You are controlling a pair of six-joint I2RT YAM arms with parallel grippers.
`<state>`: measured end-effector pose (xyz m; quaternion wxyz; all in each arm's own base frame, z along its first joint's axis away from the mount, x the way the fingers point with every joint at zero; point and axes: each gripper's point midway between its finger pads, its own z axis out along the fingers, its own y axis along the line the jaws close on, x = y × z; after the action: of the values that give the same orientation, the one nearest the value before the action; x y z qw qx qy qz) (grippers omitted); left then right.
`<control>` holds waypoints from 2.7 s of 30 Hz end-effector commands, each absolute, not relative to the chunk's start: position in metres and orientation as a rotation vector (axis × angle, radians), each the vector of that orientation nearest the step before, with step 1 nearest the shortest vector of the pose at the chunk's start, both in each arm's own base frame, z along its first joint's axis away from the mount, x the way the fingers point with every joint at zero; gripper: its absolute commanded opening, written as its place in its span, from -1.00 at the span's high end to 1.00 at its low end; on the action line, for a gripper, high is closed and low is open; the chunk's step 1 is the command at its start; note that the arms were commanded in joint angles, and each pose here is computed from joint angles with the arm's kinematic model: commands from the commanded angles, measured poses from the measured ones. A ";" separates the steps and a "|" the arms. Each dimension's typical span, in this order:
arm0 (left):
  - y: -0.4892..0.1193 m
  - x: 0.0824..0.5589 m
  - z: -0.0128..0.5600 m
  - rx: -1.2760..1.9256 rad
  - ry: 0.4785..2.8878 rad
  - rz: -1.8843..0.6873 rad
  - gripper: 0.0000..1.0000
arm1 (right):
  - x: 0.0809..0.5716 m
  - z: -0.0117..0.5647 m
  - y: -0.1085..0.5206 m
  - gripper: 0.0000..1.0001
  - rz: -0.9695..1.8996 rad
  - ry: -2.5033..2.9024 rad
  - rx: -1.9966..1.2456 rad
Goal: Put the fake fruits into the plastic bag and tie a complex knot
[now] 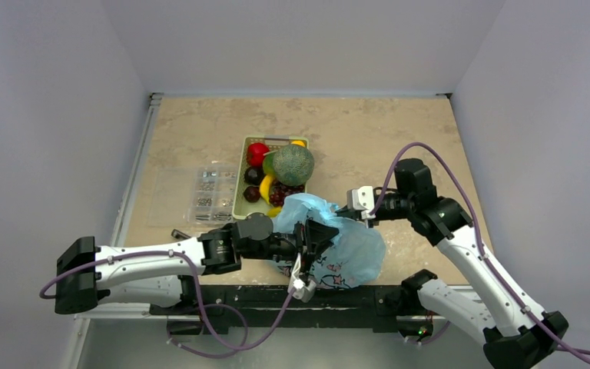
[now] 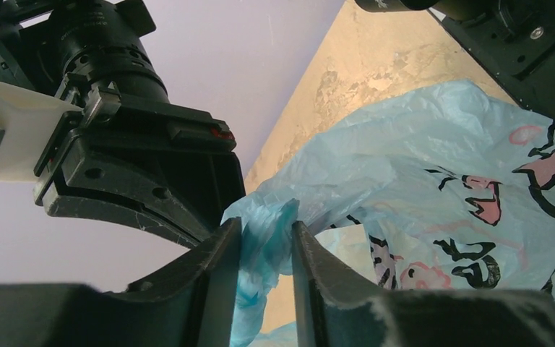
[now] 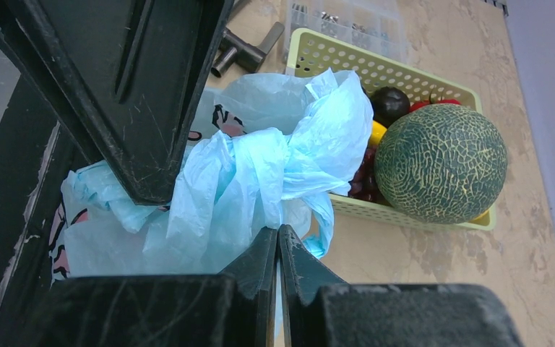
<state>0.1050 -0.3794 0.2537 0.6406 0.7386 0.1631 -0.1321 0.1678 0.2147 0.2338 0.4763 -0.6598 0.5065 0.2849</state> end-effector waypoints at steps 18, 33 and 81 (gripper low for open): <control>-0.315 0.051 0.196 1.846 0.502 -0.593 1.00 | 0.216 0.238 0.194 1.00 0.358 1.297 -1.488; -0.295 0.049 0.155 1.909 0.623 -0.609 1.00 | 0.222 0.224 0.177 0.82 0.467 1.502 -1.467; -0.304 0.047 0.158 1.922 0.541 -0.603 1.00 | 0.156 0.188 0.261 0.06 1.244 1.683 -1.668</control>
<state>0.0513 -0.2973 0.1475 0.4898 0.8007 0.2467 -0.2411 0.1540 0.2547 0.1808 0.2057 -0.5985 0.6246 0.4575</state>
